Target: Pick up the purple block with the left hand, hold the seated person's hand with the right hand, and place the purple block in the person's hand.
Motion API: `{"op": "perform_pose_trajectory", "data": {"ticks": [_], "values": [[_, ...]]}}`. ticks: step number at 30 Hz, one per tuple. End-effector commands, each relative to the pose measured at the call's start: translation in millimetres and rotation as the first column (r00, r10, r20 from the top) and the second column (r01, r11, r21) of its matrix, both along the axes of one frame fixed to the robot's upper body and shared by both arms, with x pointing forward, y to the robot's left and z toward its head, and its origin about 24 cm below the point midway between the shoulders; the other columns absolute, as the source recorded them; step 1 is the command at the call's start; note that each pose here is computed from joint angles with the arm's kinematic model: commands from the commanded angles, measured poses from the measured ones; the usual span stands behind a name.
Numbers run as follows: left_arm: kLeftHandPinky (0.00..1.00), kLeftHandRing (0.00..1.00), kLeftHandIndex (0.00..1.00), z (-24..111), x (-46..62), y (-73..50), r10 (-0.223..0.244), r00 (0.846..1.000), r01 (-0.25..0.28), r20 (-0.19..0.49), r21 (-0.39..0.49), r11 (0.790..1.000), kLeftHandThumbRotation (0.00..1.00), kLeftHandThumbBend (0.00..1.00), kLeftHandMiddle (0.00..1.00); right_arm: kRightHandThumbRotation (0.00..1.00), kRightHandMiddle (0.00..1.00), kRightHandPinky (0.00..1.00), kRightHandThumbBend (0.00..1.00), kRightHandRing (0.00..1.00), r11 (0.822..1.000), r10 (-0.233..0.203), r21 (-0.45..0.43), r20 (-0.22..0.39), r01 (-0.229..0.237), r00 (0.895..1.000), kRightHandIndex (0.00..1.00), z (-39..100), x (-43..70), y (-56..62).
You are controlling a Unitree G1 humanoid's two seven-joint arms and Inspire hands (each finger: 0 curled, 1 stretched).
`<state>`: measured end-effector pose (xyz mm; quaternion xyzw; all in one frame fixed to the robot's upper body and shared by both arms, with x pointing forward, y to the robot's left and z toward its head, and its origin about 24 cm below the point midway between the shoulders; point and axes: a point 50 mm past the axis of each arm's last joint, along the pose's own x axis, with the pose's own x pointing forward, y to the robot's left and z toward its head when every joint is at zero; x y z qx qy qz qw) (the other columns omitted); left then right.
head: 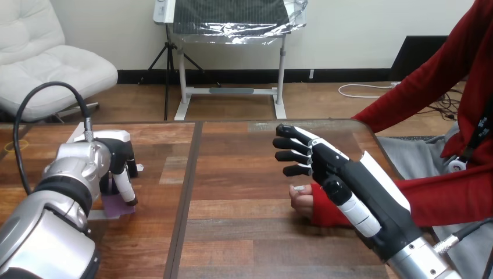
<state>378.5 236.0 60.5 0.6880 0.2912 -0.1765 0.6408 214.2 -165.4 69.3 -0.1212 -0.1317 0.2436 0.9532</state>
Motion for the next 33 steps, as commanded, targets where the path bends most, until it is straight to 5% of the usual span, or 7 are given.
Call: {"op": "perform_pose_trajectory", "data": {"ticks": [1, 16, 33], "values": [[0.21, 0.29, 0.63, 7.1, 4.9, -5.5, -0.018, 0.999, 0.018, 0.028, -0.003, 1.000, 0.00, 0.60, 0.43, 1.00, 0.88, 0.79, 1.00, 0.85, 1.000, 0.008, 0.006, 0.114, -0.008, 0.993, 0.90, 24.1, 6.3, 0.5], [0.15, 0.23, 0.71, 10.1, 5.4, -4.4, -0.006, 1.000, 0.006, -0.016, -0.002, 1.000, 0.00, 0.65, 0.38, 1.00, 0.88, 0.79, 1.00, 0.85, 1.000, 0.008, 0.010, 0.110, -0.009, 0.994, 0.90, 24.0, 6.7, 0.8], [0.23, 0.40, 0.68, 11.2, 5.4, -3.5, -0.003, 1.000, 0.003, -0.030, 0.000, 1.000, 0.00, 0.72, 0.52, 1.00, 0.88, 0.78, 1.00, 0.85, 1.000, 0.005, 0.008, 0.113, -0.006, 0.994, 0.90, 23.8, 7.1, 0.7]]}}
